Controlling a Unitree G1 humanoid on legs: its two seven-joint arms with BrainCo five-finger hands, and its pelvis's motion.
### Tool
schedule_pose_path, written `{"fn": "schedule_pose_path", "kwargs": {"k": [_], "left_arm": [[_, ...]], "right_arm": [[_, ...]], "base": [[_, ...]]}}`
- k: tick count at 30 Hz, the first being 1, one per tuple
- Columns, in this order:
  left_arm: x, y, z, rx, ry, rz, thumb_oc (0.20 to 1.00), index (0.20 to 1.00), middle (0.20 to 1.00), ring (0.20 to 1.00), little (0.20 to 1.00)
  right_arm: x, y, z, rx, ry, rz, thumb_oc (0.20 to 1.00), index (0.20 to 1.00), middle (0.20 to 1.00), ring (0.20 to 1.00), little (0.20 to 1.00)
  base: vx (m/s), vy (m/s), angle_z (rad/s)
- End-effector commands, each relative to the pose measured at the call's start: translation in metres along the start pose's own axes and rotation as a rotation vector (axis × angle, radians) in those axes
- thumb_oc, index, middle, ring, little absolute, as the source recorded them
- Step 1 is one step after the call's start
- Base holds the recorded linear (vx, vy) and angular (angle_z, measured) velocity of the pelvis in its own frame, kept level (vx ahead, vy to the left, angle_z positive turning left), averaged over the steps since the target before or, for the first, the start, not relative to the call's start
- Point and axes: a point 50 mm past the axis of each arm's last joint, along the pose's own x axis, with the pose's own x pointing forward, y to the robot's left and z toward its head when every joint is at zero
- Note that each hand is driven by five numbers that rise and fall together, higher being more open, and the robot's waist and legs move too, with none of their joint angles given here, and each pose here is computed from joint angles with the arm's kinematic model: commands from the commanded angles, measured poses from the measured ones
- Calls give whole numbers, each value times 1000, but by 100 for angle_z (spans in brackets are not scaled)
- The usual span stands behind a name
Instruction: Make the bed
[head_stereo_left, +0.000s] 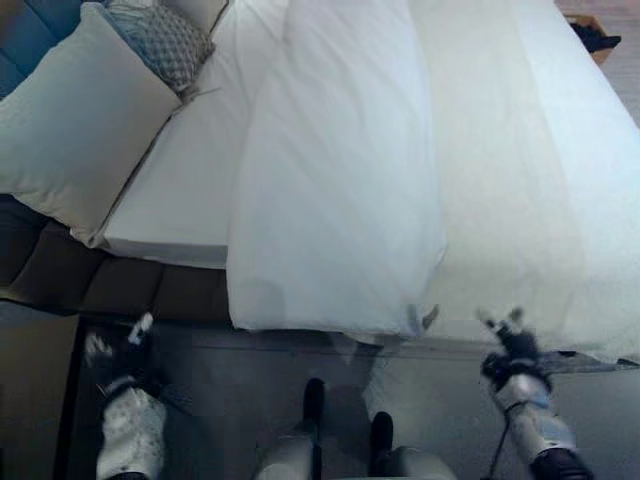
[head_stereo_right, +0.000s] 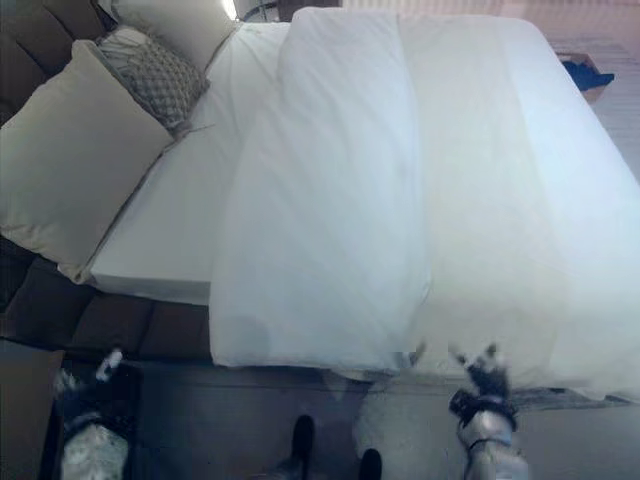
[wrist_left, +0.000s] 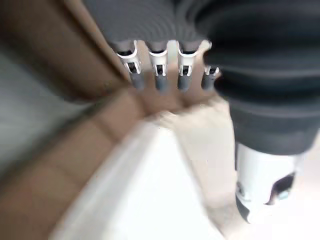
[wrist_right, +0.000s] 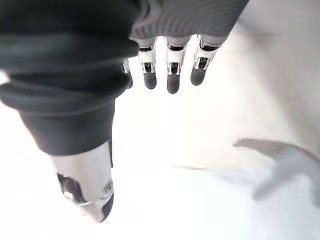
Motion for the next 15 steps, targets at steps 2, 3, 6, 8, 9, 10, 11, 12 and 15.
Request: {"fn": "schedule_pose_path", "kwargs": {"k": [2, 3, 6, 8, 9, 10, 11, 12, 15], "left_arm": [[13, -59, 45, -78, -158, -364, 1000, 1000, 1000, 1000, 1000], [13, -59, 45, -78, -159, -364, 1000, 1000, 1000, 1000, 1000], [11, -125, 85, -171, -222, -686, 1000, 1000, 1000, 1000, 1000], [13, -150, 100, -210, -230, -770, 1000, 1000, 1000, 1000, 1000], [14, -159, 111, -200, -252, -806, 1000, 1000, 1000, 1000, 1000], [15, -169, 118, -224, -253, -834, 1000, 1000, 1000, 1000, 1000], [14, -179, 126, -243, -255, -877, 1000, 1000, 1000, 1000, 1000], [9, -195, 137, -271, -271, -922, 1000, 1000, 1000, 1000, 1000], [6, -223, 172, -357, -318, -972, 1000, 1000, 1000, 1000, 1000]], "right_arm": [[6, 49, 68, 42, -274, 302, 1000, 1000, 1000, 1000, 1000], [7, 49, 69, 43, -275, 302, 1000, 1000, 1000, 1000, 1000], [2, 101, 128, 109, -438, 558, 1000, 1000, 1000, 1000, 1000], [0, 123, 144, 162, -460, 632, 1000, 1000, 1000, 1000, 1000], [-1, 133, 152, 185, -463, 676, 1000, 1000, 1000, 1000, 1000], [-3, 143, 158, 212, -463, 719, 1000, 1000, 1000, 1000, 1000], [-9, 158, 164, 249, -458, 784, 1000, 1000, 1000, 1000, 1000], [-14, 172, 175, 293, -467, 837, 1000, 1000, 1000, 1000, 1000], [-33, 215, 203, 397, -478, 972, 1000, 1000, 1000, 1000, 1000]], "base": [[-79, -76, 6], [-106, -94, 17], [-69, -55, 28], [14, 50, 6], [58, 98, 13], [97, 153, 13], [108, 198, 1], [67, 252, -16], [23, 269, -29]]}}
